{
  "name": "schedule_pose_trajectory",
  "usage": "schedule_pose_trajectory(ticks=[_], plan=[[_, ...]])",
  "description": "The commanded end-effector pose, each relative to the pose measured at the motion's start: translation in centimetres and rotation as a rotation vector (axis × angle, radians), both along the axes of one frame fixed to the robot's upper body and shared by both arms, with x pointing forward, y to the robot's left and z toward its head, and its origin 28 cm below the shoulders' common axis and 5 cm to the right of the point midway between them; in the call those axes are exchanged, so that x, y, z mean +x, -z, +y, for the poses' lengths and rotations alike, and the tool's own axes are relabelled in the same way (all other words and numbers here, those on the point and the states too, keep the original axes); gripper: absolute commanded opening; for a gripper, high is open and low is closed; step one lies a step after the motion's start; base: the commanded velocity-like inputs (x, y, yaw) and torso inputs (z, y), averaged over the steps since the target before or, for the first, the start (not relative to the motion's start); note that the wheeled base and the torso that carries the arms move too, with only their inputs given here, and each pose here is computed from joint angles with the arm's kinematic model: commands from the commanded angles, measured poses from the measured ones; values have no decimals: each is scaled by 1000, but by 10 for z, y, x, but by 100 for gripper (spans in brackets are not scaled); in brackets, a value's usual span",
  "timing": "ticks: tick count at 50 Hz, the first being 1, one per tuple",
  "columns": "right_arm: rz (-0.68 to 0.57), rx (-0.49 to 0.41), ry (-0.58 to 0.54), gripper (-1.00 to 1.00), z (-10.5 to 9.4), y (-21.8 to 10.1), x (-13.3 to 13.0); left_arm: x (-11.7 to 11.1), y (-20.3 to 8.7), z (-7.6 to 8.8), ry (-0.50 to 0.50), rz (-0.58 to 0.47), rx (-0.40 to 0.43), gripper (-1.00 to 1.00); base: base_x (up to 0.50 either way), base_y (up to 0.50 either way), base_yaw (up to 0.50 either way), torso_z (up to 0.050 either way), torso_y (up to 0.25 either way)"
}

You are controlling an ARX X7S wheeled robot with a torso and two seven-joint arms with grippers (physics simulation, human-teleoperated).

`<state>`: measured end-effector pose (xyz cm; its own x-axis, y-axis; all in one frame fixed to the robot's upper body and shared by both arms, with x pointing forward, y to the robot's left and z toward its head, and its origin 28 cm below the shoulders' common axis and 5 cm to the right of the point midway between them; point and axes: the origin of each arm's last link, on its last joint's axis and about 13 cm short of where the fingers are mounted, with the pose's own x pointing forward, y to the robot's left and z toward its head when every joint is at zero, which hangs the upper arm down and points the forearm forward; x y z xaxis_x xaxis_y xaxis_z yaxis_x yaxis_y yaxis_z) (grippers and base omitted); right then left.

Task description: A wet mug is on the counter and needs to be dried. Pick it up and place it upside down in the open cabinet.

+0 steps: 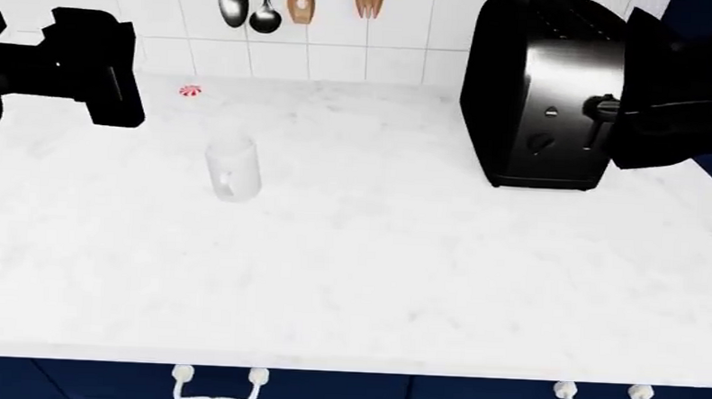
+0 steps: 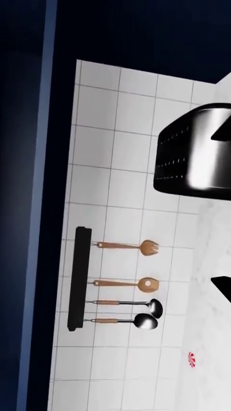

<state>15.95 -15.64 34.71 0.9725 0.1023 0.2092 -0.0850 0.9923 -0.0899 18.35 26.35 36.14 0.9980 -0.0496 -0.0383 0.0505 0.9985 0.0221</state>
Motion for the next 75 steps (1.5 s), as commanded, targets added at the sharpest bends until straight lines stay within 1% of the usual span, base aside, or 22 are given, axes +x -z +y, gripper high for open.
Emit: schedule_pose_trajectory(ticks=[1, 9, 19, 24, 29, 36, 41, 49, 54, 58, 62, 64, 67, 75], plan=[[0, 2, 5, 100, -2, 3, 1, 3, 2, -3, 5, 8, 3, 100, 352, 0, 0, 0, 0], [2, -3, 12, 100, -1, 4, 0, -1, -1, -2, 11, 2, 1, 100, 347, 0, 0, 0, 1], [11, -7, 11, 100, -1, 6, 1, 0, 12, -3, 19, 31, -9, 100, 333, 0, 0, 0, 1], [19, -7, 12, 100, -1, 6, 1, -3, 28, -7, 37, 87, 7, 100, 0, 0, 0, 0, 0], [19, -10, 3, 100, 0, 7, 3, -6, 46, -7, 45, 145, 10, 100, 0, 0, 0, 0, 0], [19, -15, 0, 100, 0, 7, 2, -2, 73, -7, 43, 212, 8, 100, 0, 0, 0, 0, 0], [22, -13, 1, 100, 0, 10, 3, -1, 92, -9, 37, 241, 1, 100, 0, 0, 0, 0, 0], [17, -12, -3, 100, 0, 9, 3, 1, 111, -12, 55, 281, 4, 100, 0, 0, 0, 0, 0], [19, -1, -7, 100, 0, 9, 4, 2, 123, -14, 65, 309, -13, 100, 0, 0, 0, 0, 0], [23, 0, -10, 100, 1, 11, 5, 7, 131, -16, 72, 326, -15, 100, 0, 0, 0, 0, 0], [19, -4, -16, 100, 3, 9, 4, 19, 139, -17, 67, 331, -19, 100, 0, 0, 0, 0, 0], [17, -3, -13, 100, 3, 8, 3, 24, 146, -18, 58, 321, 7, 100, 0, 0, 0, 0, 0], [14, -7, -14, 100, 3, 8, 0, 32, 156, -16, 43, 323, -12, 100, 0, 0, 0, 0, 3], [21, -2, -15, 100, 1, 11, 0, 57, 161, -22, 26, 332, 9, 100, 0, 0, 0, 0, 0]])
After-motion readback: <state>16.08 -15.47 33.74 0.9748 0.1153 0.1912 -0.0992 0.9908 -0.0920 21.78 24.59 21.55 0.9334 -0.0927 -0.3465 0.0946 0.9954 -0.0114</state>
